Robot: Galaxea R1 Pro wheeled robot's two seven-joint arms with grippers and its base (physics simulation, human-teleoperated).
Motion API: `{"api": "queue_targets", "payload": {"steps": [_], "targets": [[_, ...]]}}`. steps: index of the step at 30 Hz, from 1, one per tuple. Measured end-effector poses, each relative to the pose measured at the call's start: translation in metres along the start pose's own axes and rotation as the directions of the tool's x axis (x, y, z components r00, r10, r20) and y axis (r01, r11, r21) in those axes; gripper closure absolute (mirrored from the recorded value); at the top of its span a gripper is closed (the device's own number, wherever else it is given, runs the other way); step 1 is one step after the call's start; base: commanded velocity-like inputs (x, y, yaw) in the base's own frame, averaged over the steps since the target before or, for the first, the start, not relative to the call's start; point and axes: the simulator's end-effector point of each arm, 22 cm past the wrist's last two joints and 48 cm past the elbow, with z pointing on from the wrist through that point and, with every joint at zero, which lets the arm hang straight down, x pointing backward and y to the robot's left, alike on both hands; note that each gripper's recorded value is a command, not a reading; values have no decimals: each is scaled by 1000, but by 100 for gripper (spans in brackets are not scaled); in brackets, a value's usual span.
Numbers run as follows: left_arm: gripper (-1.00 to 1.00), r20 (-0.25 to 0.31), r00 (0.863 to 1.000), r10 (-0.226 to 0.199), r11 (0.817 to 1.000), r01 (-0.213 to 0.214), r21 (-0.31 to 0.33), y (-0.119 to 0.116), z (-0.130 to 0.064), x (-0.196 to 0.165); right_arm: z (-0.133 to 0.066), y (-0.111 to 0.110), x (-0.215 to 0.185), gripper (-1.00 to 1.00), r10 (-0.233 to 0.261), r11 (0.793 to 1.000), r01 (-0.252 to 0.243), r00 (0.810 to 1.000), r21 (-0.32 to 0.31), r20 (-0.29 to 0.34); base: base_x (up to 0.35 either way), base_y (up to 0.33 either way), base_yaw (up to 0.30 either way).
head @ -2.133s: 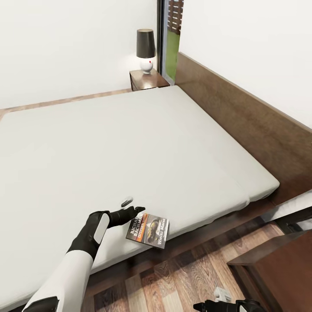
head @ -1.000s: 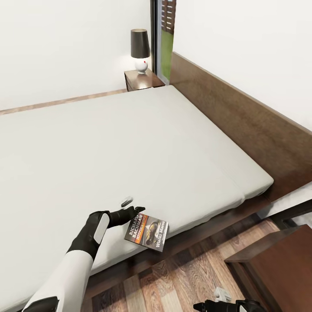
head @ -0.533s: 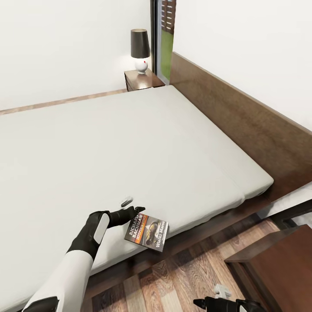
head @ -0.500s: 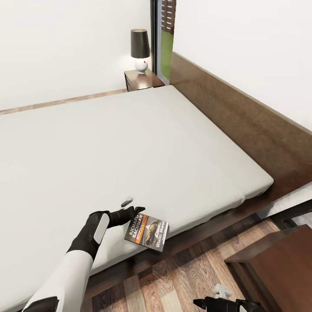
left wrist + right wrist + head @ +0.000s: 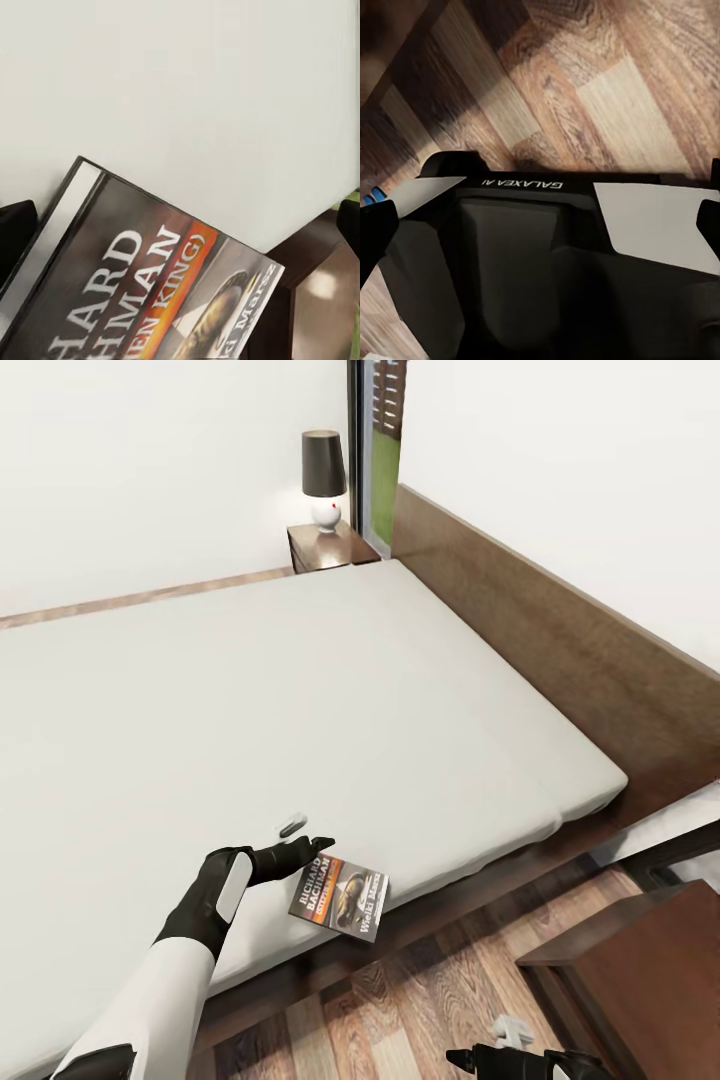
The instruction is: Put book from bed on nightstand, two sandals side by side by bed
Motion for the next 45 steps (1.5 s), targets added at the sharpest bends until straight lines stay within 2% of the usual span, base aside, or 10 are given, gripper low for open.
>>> {"api": "queue_targets", "payload": {"steps": [30,34,36,38,41,43,45], "targets": [[-100,7,1000,0,1000,0,-5,-27,-39,-12,-43,21,5,-100,1,1000,-1,1000,4,0,0,0,0],[-100,27,1000,1,1000,-1,14,-17,-59,-29,-49,23,6,-100,1,1000,-1,1000,5,0,0,0,0],[-100,23,1000,-14,995,12,97,-13,-83,-41,-51,24,6,-100,1,1000,-1,1000,6,0,0,0,0],[-100,18,1000,-17,989,14,151,-6,-106,-51,-54,25,7,-100,1,1000,-1,1000,6,1,0,0,0],[-100,18,1000,-13,969,8,248,-2,-142,-64,-58,27,8,-100,1,1000,-1,1000,6,1,0,0,0],[-100,9,1000,-19,960,16,278,2,-156,-64,-60,28,8,-100,1,1000,-1,1000,6,1,0,0,0],[-100,-4,1000,-27,959,27,281,9,-163,-58,-63,29,9,-100,1,1000,-1,1000,7,1,0,0,0]]}}
